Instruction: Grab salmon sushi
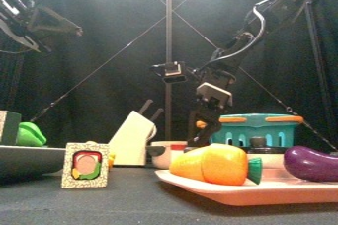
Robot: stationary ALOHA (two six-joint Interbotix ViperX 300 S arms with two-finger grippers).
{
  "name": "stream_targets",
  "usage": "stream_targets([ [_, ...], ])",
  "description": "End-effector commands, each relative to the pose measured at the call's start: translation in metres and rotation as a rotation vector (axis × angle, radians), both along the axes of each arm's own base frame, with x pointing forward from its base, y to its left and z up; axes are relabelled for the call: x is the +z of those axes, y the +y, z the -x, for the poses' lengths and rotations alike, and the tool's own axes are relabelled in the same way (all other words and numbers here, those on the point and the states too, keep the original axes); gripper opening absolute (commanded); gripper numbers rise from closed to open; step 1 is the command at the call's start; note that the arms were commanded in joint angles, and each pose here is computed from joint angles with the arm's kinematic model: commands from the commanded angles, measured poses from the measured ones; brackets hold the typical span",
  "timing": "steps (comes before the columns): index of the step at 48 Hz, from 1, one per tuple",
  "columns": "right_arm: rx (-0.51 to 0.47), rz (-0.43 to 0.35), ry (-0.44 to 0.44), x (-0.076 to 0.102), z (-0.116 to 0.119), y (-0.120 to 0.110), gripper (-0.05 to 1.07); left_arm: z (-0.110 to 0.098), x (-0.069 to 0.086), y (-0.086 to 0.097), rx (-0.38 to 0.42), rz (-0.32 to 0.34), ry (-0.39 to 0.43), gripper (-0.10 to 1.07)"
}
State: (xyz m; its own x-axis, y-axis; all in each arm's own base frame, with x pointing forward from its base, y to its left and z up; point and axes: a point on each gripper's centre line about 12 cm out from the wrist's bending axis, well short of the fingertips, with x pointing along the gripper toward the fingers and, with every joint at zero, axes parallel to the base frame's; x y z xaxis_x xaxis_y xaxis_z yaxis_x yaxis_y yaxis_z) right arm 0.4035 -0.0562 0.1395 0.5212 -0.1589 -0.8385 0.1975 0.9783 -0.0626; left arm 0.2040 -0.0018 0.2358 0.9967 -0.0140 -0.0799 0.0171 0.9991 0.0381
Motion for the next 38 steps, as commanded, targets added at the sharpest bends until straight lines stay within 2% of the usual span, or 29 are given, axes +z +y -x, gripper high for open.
stream_targets([
  [1,-0.010,0.004,-0.051,0.024,-0.004,-0.002,0.59,-0.001,0.003,0.001,0.002,-0.001,-0.009,0.01],
  [24,-0.010,-0.007,-0.088,0.028,-0.005,-0.001,0.59,-0.001,0.002,0.000,0.002,-0.003,-0.008,0.01],
  [38,-0.042,-0.054,-0.120,0.038,-0.003,0.002,0.59,-0.001,0.001,0.001,0.005,-0.010,-0.005,0.01],
])
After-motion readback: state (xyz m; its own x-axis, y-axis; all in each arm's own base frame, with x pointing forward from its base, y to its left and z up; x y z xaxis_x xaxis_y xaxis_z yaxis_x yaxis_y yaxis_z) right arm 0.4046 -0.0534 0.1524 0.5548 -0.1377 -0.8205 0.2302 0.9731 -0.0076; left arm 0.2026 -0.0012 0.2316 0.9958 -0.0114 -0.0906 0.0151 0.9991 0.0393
